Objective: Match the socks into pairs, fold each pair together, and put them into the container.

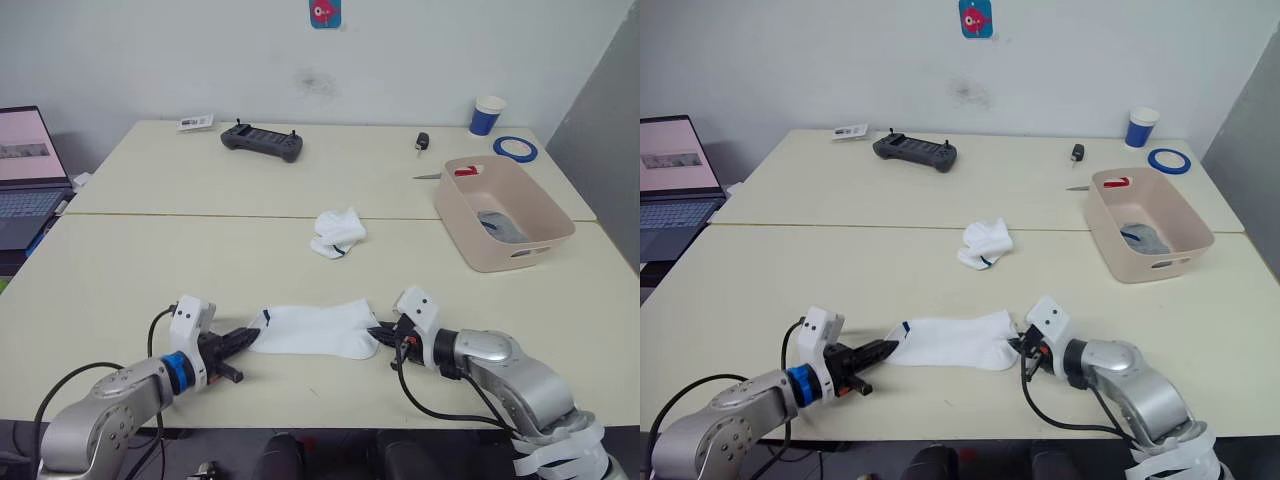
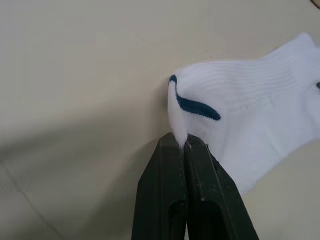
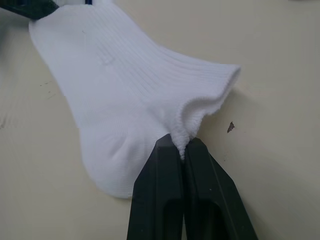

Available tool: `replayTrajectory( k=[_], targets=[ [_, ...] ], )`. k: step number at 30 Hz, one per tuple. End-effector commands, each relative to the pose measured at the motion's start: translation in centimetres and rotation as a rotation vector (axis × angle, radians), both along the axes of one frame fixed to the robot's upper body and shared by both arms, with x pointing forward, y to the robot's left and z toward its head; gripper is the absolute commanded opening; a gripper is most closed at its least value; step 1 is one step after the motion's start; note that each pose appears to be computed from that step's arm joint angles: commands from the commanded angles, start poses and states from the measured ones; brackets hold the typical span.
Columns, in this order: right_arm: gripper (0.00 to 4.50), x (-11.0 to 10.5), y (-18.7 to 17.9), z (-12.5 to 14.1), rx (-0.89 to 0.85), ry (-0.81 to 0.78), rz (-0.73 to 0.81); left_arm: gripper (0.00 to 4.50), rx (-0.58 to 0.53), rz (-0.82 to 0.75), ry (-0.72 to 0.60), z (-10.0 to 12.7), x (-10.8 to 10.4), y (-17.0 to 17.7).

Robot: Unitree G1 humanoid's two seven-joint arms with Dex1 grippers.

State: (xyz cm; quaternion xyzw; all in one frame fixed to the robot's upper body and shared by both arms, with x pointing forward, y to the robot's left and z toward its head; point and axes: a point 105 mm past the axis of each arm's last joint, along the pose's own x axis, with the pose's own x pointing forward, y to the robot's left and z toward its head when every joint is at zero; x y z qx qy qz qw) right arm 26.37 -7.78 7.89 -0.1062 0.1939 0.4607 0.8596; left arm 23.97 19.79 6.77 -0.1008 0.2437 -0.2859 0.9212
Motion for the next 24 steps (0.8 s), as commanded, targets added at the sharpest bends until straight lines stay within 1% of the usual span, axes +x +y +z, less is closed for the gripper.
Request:
replayTrajectory(
  k=[1, 5, 8, 12, 15, 17, 18, 19, 21, 23, 24],
  targets=[
    [0.0, -0.5, -0.1, 1.0, 0.005, -0.019, 0.035, 0.02, -0.018, -0.001, -0.01, 0.6, -0.9, -0.5],
    [0.0, -1.1, -0.5, 0.4, 0.005, 0.06, 0.023, 0.02, 0.02, 0.004, -0.005, -0.2, -1.3, -0.4],
    [0.7, -0.9, -0.8, 0.6, -0.004, 0.059, 0.002, 0.0, 0.015, -0.002, -0.056, 0.3, -1.2, -0.6],
    [2.1, -0.6, -1.4, 0.9, -0.017, 0.045, -0.018, 0.93, 0.083, -0.035, -0.119, 0.8, -1.2, -0.3],
    [3.17, -0.8, -1.7, 1.0, -0.026, 0.039, -0.013, 1.86, 0.099, -0.025, -0.134, 0.8, -1.4, 0.3],
    [3.89, -0.9, -2.0, 1.1, -0.035, 0.031, -0.007, 2.52, 0.09, -0.011, -0.134, 0.9, -1.7, 0.8],
    [4.27, -0.9, -2.1, 1.3, -0.035, 0.02, -0.005, 2.85, 0.08, 0.012, -0.147, 1.3, -1.7, 1.3],
    [4.5, -0.9, -2.1, 1.5, -0.034, 0.011, -0.005, 3.17, 0.072, 0.027, -0.157, 1.6, -1.7, 1.7],
    [4.5, -0.7, -2.2, 2.0, -0.023, -0.014, -0.006, 3.78, -0.005, 0.125, -0.184, 3.1, -0.6, 3.0],
    [4.5, -0.5, -2.0, 2.7, -0.01, -0.041, 0.003, 4.42, -0.072, 0.159, -0.216, 4.7, 0.7, 3.5],
    [4.5, -0.3, -1.8, 3.0, -0.002, -0.055, 0.008, 4.48, -0.085, 0.142, -0.228, 5.2, 1.2, 3.3]
  ],
)
